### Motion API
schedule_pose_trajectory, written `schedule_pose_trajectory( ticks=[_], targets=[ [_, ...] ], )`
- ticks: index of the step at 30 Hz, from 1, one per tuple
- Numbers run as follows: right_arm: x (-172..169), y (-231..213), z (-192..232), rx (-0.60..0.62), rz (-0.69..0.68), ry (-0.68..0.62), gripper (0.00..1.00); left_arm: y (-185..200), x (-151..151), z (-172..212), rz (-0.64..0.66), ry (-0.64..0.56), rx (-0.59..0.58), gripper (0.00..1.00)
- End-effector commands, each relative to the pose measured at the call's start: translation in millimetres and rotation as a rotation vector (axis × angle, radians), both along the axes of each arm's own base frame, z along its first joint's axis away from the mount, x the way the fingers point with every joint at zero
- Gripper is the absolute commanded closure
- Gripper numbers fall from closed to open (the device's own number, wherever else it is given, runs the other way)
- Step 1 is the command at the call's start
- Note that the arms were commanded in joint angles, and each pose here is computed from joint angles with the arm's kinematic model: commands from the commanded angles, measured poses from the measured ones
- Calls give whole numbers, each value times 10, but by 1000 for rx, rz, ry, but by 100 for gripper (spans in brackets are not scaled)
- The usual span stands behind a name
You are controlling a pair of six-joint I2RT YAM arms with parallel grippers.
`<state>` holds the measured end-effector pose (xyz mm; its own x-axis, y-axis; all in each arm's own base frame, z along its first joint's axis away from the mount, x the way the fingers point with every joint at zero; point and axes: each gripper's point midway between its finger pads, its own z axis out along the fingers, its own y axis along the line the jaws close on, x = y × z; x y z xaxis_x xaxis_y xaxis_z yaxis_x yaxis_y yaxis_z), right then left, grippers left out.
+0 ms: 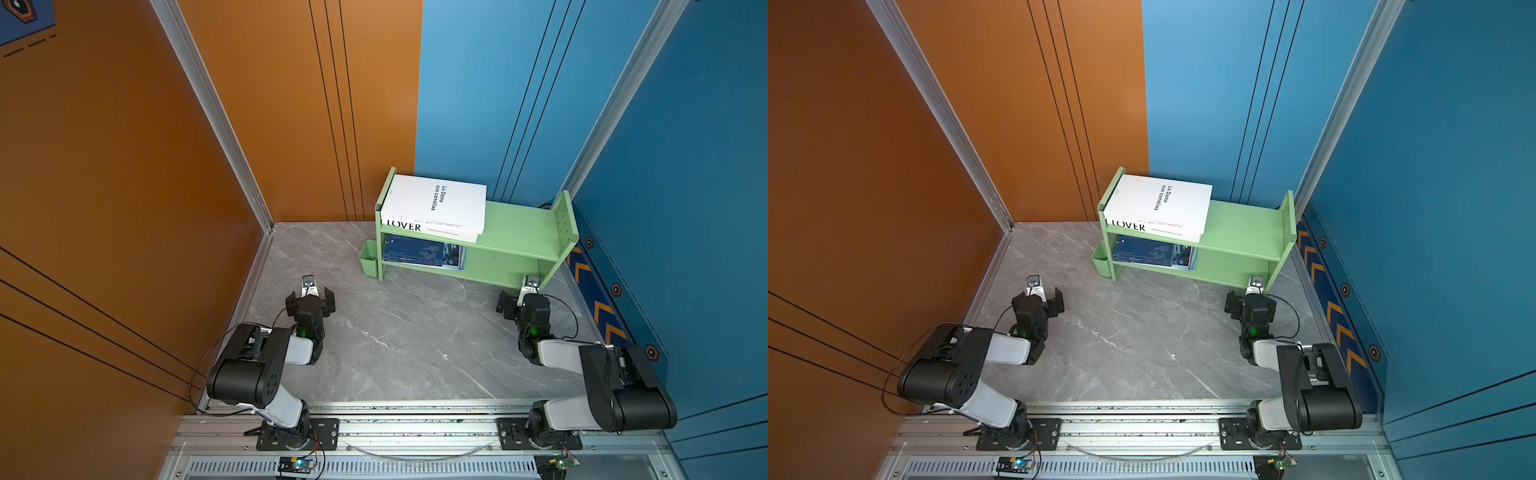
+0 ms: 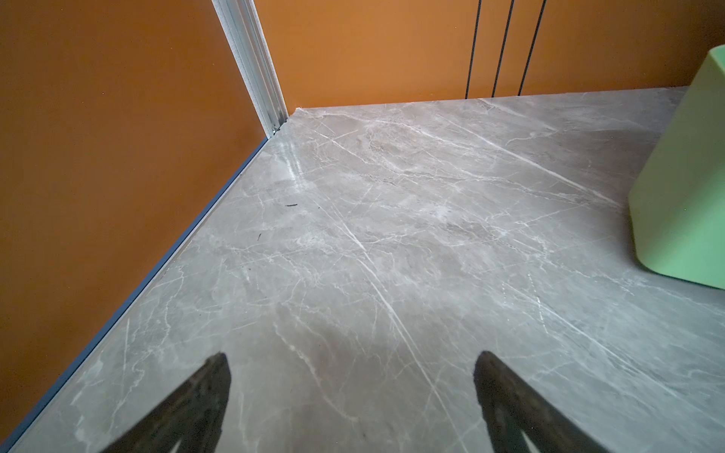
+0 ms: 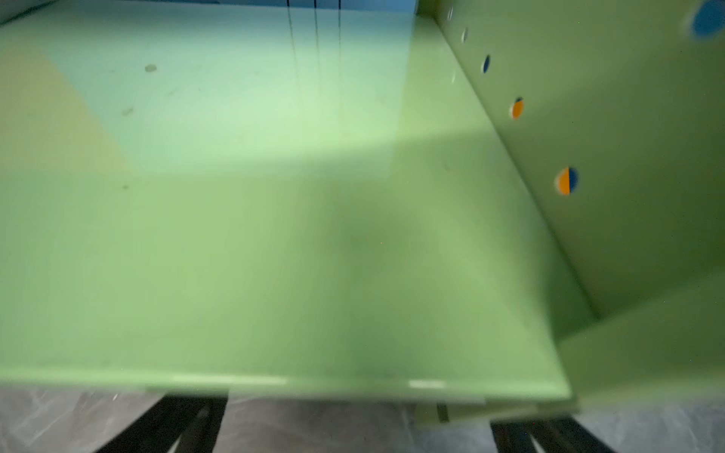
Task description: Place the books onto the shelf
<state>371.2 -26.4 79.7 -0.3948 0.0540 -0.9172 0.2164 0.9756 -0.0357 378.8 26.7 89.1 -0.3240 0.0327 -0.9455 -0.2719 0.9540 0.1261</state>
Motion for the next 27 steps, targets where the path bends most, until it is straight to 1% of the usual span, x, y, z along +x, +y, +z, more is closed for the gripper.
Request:
schedule_pose_trajectory(
  ticks=[1,2,5,6,8,10,16,21,27],
  targets=[
    [149,91,176,-17,44,-124,0,-21,80,74,-18,-18,8,2],
    [135,83,138,-15,43,-88,0,-22,81,78,-17,-19,7,2],
    [213,62,146,3,42,-80,0,-16,82,72,-15,-17,7,2],
    [209,51,121,18,48,-51,0,-3,87,71,-12,-16,2,2],
    [216,43,121,35,55,-68,0,61,98,47,-1,-5,-30,2],
    [211,42,114,38,58,-53,0,89,94,41,-7,-7,-57,2],
    [214,61,118,14,50,-54,0,82,92,40,-8,-6,-53,2],
    [213,65,122,13,49,-55,0,44,93,48,-11,-2,-31,2],
    [212,62,120,11,48,-54,0,40,97,54,-12,-4,-31,2]
  ],
)
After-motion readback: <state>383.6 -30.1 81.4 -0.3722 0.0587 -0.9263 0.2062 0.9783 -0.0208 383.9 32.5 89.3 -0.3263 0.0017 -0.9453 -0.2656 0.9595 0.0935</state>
